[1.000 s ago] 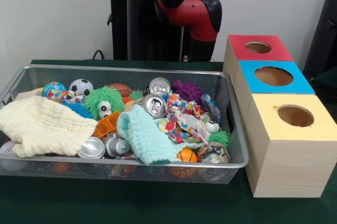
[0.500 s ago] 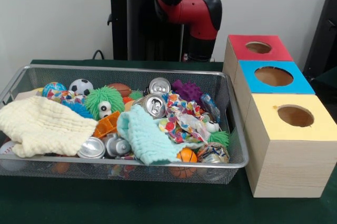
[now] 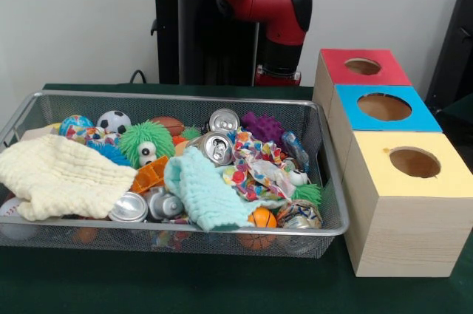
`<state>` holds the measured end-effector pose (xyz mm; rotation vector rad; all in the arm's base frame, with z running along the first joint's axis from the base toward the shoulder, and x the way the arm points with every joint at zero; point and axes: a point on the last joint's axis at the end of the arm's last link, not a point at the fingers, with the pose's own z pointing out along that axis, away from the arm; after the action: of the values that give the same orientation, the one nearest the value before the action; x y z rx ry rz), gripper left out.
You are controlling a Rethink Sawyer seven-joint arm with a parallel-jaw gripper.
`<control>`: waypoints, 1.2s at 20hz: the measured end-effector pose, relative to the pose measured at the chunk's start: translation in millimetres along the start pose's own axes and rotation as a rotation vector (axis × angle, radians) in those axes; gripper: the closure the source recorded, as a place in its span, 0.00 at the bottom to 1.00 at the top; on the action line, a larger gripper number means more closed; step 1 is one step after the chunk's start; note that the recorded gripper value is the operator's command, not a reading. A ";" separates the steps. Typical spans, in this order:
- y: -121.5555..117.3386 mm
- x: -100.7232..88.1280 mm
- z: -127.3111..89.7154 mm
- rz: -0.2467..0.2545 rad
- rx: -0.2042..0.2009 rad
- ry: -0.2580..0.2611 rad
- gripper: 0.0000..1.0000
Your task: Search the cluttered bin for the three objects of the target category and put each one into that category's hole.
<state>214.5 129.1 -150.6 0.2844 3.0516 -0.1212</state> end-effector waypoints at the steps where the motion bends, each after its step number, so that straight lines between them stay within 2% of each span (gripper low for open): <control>1: 0.0 -0.1 -1.2 0.000 0.000 0.000 0.00; 14: 1.3 -5.0 -38.6 0.008 0.000 -0.005 0.00; 24: 0.9 -1.9 -78.4 0.012 -0.001 0.001 0.00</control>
<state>211.4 136.3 -72.5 0.3028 3.0501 -0.1188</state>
